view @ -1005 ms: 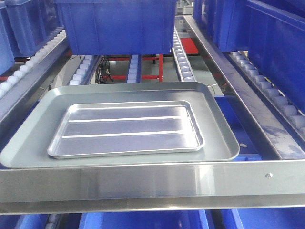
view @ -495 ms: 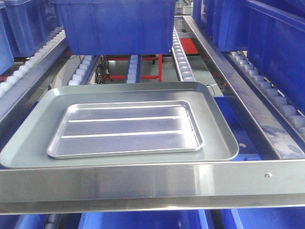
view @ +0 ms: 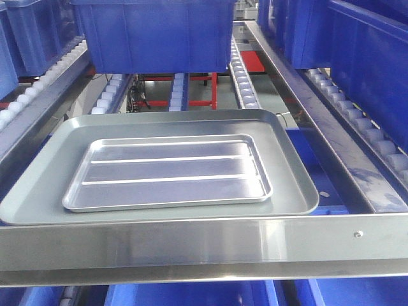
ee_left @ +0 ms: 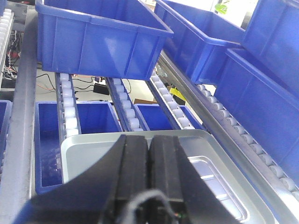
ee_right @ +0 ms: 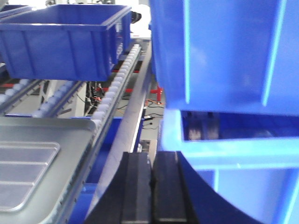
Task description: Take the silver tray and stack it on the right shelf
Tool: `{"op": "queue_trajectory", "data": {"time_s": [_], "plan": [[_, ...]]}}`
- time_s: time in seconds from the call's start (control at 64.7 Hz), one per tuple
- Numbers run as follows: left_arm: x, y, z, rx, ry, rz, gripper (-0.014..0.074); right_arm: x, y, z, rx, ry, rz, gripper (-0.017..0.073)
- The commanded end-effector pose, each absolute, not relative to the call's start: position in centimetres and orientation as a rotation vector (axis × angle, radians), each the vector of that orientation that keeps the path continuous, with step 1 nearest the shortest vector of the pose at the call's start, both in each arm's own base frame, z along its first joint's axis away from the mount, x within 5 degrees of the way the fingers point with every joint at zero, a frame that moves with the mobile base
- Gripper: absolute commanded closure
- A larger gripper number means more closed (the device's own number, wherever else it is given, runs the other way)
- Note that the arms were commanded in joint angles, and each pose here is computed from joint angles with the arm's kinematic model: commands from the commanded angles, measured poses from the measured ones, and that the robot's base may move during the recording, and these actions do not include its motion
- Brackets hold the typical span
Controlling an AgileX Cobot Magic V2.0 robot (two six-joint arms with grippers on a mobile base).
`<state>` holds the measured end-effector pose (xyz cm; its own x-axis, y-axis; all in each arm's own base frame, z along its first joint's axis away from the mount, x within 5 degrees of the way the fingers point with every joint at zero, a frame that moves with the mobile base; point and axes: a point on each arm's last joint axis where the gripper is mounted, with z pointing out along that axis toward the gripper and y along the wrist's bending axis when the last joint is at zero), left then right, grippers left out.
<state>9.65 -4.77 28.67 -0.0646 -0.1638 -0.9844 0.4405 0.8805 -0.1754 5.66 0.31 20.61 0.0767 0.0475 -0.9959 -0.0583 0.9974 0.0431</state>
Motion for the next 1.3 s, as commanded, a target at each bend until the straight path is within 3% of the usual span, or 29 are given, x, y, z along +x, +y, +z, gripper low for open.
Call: {"op": "queue_trajectory", "data": {"time_s": [0.0,1.02,1.283], "plan": [[9.5,-4.9,30.5,0.225,1.447,-0.538,0.0685,5.3,0.3,21.6,-0.009,1.353,0.073,0.0509],[9.3,-4.5,30.0,0.176,1.451,-0.552,0.0685,5.3,0.2,21.8,-0.001,1.340,0.062,0.0509],[5.7,-0.8,26.1,0.069,1.384,-0.159,0.0685,5.3,0.2,21.8,-0.001,1.340,0.062,0.0509]]}}
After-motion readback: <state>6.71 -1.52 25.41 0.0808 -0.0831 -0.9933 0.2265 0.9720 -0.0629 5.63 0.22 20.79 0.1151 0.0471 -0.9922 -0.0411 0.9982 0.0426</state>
